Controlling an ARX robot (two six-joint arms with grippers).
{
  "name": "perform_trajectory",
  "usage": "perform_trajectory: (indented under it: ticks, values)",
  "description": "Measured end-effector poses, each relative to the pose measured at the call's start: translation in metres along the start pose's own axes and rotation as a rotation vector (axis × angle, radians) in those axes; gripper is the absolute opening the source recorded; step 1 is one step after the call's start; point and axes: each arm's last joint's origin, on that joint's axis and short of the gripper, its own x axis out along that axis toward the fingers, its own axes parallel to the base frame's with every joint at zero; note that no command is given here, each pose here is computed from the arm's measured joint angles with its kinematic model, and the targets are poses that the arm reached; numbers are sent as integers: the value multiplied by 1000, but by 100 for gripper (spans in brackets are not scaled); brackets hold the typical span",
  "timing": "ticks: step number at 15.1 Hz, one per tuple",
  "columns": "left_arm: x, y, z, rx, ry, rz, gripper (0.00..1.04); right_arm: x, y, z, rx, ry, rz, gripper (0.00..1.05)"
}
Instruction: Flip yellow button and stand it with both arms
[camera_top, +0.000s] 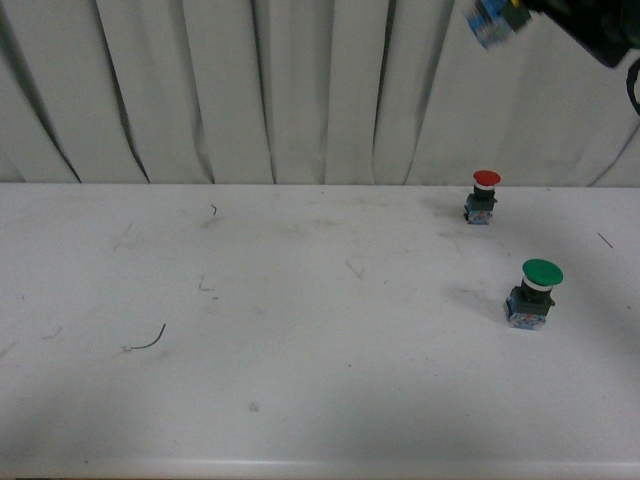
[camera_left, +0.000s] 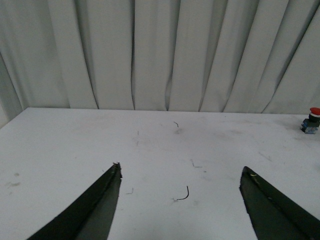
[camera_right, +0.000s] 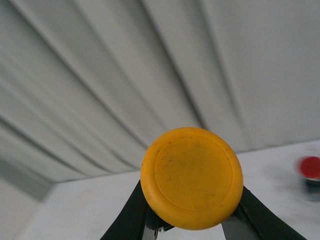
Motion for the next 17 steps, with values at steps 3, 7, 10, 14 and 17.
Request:
perform_trajectory:
  ticks: [3,7,10,14,17]
  values:
    - [0,0,0,2,0,0,101,2,-51,-5,-267,93,-338,29]
    - [0,0,0,2,0,0,98,12,-75,5,-412,144,-502,29]
    - [0,0,0,2,0,0,98,17,-85,-5,-418,194,-551,29]
    - [0,0,0,2,0,0,98,36,-90,-30,-397,240,-653,29]
    - [0,0,0,2,0,0,98,55,-91,-64,-355,300,-727,29]
